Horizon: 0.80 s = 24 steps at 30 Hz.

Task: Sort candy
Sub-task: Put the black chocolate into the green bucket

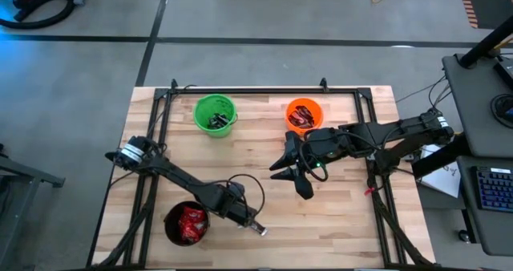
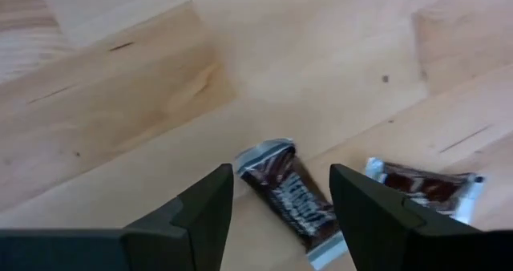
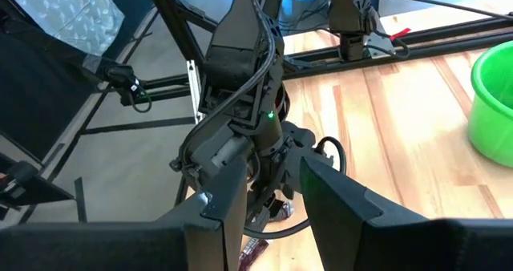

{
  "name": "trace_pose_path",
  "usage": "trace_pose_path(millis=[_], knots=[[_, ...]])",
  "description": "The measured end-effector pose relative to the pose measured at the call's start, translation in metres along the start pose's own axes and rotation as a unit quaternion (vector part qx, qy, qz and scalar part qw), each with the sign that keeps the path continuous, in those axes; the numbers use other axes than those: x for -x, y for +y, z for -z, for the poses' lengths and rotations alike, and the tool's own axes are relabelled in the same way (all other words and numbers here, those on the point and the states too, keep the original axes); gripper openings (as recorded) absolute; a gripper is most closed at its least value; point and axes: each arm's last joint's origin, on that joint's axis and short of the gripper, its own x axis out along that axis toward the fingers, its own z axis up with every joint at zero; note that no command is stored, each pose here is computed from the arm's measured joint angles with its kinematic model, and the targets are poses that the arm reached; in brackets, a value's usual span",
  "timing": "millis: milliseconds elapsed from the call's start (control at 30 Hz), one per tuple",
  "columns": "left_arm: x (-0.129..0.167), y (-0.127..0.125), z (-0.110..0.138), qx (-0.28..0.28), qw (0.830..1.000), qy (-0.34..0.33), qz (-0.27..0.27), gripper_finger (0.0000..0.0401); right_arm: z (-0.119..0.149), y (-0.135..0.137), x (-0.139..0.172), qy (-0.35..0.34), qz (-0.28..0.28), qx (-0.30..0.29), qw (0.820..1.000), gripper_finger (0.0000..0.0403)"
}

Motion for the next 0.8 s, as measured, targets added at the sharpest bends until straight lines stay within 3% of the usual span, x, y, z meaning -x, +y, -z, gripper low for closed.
trace_pose_path(millis=[800], knots=[[-0.012,0.013,0.000,-0.009,1.000,-0.020,-0.007,0.0136,-0.001,0.000,0.000,-0.004,0.008,0.000,1.000,0.0112]])
